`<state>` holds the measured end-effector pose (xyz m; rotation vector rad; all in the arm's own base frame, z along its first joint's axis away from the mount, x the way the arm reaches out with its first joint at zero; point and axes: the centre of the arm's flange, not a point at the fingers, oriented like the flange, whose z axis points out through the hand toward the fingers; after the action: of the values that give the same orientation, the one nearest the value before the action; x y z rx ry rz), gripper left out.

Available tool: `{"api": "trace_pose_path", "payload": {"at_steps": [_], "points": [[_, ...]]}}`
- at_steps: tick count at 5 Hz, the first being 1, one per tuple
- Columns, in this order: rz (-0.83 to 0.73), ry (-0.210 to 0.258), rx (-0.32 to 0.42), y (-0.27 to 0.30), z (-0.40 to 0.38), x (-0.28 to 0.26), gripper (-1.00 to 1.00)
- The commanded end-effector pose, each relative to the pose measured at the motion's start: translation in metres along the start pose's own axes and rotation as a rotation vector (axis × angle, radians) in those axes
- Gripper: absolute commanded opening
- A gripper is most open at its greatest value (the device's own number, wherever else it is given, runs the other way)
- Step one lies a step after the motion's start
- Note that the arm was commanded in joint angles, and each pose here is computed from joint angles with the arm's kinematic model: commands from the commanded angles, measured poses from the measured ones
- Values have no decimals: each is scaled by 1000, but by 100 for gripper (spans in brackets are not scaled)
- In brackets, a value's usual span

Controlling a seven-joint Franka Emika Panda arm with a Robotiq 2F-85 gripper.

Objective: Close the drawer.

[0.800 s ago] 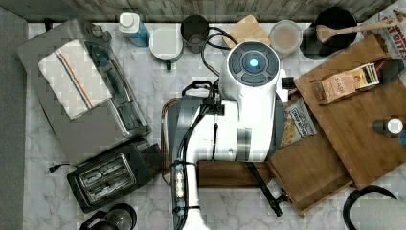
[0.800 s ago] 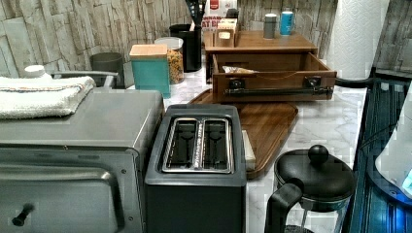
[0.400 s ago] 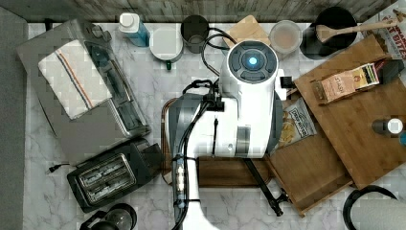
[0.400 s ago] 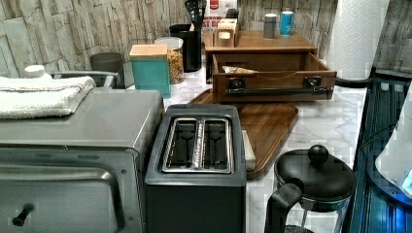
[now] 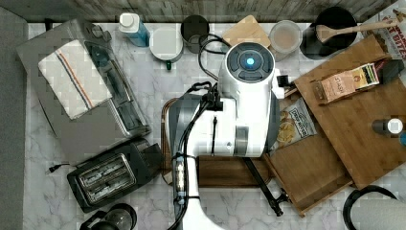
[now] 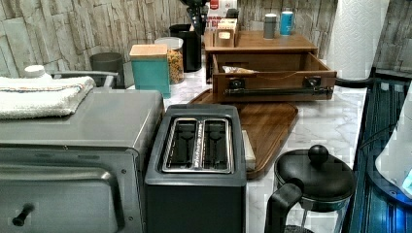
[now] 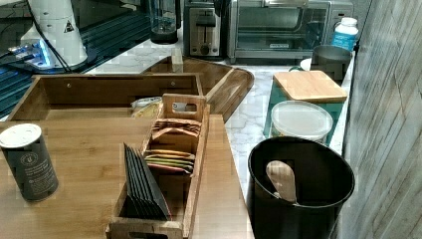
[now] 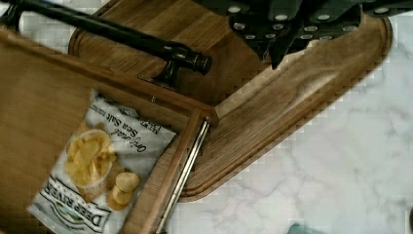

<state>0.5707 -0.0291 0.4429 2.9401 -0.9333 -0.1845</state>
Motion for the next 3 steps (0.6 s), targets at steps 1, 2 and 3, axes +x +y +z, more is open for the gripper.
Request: {"api": "trace_pose_path", "payload": {"at_steps": [1,2,3], "points": [[-529,43,74,0,22,-52,-100],[-706,91,61,1,45,-75,-100],[-804,63,48,12,67,-84,-100]]}}
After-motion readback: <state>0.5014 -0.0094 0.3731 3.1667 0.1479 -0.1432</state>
